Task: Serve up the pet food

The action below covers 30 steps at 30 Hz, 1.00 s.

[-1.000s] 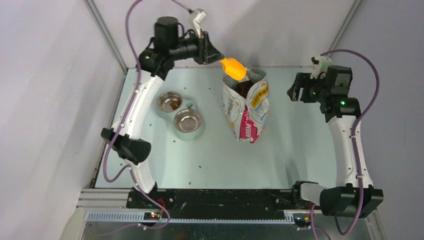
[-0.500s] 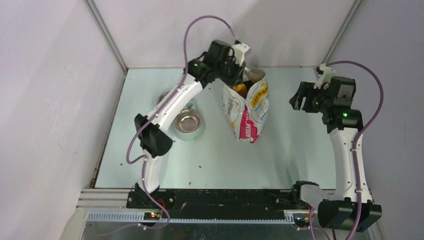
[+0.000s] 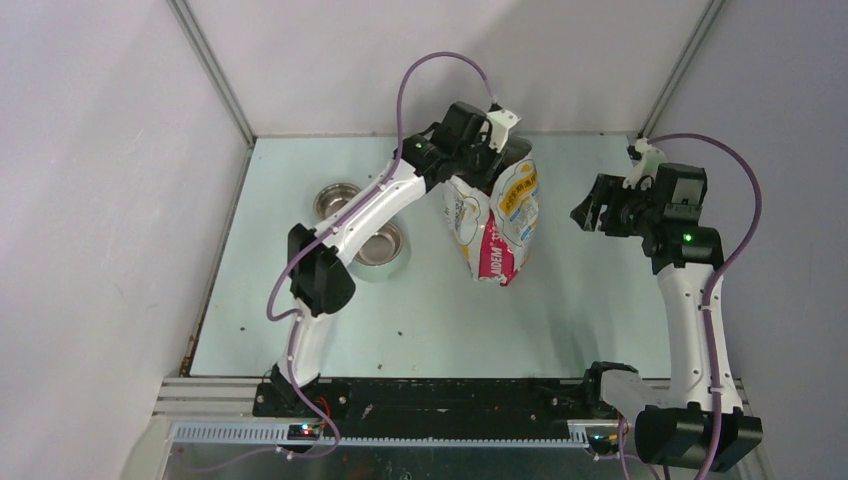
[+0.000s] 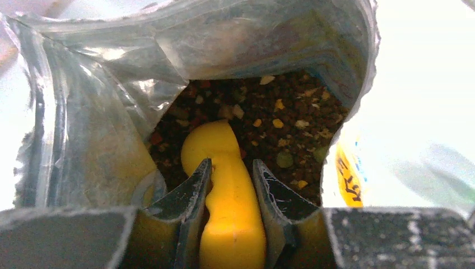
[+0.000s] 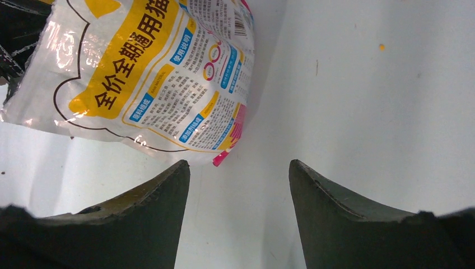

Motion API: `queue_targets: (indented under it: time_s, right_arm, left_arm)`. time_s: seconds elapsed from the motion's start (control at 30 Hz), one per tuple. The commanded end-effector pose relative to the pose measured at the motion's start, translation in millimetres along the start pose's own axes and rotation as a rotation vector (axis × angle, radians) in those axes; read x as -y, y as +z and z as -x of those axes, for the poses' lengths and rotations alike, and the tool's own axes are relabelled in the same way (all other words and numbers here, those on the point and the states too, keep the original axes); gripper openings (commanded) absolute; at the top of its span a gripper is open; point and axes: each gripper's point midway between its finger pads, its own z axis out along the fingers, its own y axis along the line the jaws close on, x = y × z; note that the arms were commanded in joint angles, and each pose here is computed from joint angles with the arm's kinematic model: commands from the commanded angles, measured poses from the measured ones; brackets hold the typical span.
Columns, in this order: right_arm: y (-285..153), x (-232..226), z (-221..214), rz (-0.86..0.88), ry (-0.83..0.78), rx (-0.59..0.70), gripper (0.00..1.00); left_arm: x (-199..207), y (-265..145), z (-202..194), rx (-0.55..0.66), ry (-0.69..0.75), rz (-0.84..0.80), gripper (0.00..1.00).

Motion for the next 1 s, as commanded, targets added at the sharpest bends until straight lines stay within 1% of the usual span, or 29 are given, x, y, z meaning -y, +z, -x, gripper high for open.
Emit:
queue_targets:
  time_s: [0.0, 0.03, 0.07, 0.1, 0.13, 0.2, 0.33, 0.47, 0.67, 0.8, 0.97]
  right_arm:
    - [-2, -5, 4, 0.021, 0.029, 0.019, 0.67]
    - [-1, -4, 4, 0.013, 0.033, 0.016, 0.67]
    - [-1, -2, 4, 0.003, 0.037, 0.016, 0.67]
    - [0, -1, 4, 0.001, 0.037, 0.015, 0.67]
    - [0, -1, 4, 0.002, 0.04, 0.015, 0.67]
    - [0, -2, 3, 0.006, 0.049, 0.011, 0.67]
    - [-1, -2, -2, 0.004, 0.054, -0.008, 0.67]
    - [-1, 6, -5, -0.024, 0.039, -0.035, 0.67]
    - [-1, 14, -6, -0.052, 0.013, -0.062, 0.67]
    - [-1, 20, -9, -0.07, 0.006, -0.075, 0.67]
    - [-1, 24, -10, -0.085, 0.003, -0.084, 0.67]
  left_arm:
    - [44, 6, -69, -0.231, -0.241, -0.26, 0.0]
    - [49, 4, -71, -0.245, -0.32, -0.296, 0.0]
    - [62, 1, -64, -0.228, -0.362, -0.391, 0.0]
    - [64, 0, -68, -0.245, -0.441, -0.418, 0.0]
    - [73, -3, -60, -0.226, -0.469, -0.497, 0.0]
    - [78, -7, -56, -0.218, -0.514, -0.569, 0.0]
    - [66, -14, -35, -0.157, -0.548, -0.615, 0.0]
    - [34, -29, -9, -0.072, -0.601, -0.618, 0.0]
    - [2, -60, 26, 0.052, -0.689, -0.668, 0.0]
    - [-9, -80, 39, 0.096, -0.727, -0.695, 0.0]
    - [-18, -96, 45, 0.119, -0.781, -0.695, 0.0]
